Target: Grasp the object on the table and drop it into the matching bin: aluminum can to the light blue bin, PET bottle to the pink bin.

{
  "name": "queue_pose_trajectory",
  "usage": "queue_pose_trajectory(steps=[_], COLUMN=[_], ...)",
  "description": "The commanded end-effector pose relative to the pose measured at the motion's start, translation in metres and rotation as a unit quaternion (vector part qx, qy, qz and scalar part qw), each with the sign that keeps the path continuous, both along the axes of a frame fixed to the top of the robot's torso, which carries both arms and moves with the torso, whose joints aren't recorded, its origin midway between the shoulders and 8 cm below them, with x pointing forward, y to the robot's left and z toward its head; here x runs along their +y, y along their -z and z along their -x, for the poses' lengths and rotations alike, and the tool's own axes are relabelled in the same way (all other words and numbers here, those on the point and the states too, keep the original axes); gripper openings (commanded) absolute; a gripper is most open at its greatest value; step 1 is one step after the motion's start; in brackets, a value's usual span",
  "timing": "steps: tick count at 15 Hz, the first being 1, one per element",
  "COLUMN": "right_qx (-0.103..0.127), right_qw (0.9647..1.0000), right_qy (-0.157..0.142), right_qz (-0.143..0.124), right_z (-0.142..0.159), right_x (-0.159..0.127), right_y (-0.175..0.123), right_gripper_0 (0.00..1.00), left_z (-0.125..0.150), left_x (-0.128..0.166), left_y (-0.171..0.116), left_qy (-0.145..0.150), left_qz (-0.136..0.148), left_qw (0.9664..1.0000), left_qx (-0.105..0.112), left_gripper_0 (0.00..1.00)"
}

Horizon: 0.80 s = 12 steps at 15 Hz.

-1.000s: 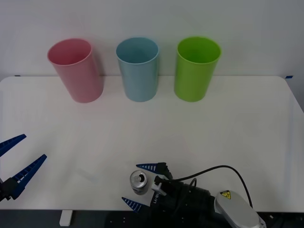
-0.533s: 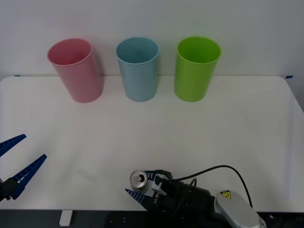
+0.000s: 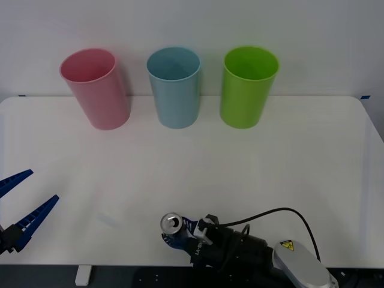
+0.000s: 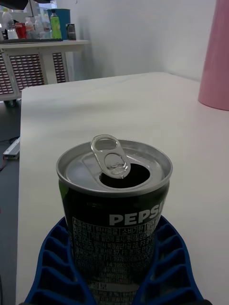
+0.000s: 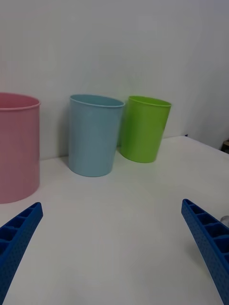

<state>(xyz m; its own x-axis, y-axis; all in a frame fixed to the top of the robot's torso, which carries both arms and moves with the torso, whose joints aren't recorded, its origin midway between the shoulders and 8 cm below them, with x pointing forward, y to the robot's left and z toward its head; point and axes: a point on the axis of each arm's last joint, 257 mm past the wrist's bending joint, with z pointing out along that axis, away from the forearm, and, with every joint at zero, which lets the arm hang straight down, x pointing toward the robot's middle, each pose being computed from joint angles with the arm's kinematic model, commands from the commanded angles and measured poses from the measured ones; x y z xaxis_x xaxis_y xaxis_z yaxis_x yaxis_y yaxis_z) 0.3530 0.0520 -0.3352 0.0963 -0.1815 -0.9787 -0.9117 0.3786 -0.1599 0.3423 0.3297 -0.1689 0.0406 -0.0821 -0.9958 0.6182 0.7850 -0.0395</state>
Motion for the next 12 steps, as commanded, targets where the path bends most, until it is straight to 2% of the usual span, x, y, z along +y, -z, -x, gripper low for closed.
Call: queue_pose_trajectory(steps=[1, 4, 7, 12], right_qx=[-0.005, -0.013, 0.009, 0.022], right_qw=[0.9999, 0.9996, 0.9986, 0.9951], right_qy=[0.004, 0.015, 0.032, 0.057], right_qz=[-0.011, -0.021, -0.040, -0.078], right_z=[-0.001, 0.003, 0.010, -0.002], right_x=[-0.008, -0.026, -0.046, -0.072], right_y=[-0.013, -0.030, -0.053, -0.097], right_gripper_0=[0.00, 0.00, 0.00, 0.00], left_z=[0.000, 0.000, 0.000, 0.000], left_x=[0.000, 0.000, 0.000, 0.000], left_y=[0.000, 0.000, 0.000, 0.000], left_qy=[0.000, 0.000, 0.000, 0.000], left_qz=[0.000, 0.000, 0.000, 0.000], left_qw=[1.0000, 1.0000, 1.0000, 1.0000], left_qx=[0.000, 0.000, 0.000, 0.000], left_gripper_0=[1.00, 1.00, 1.00, 1.00])
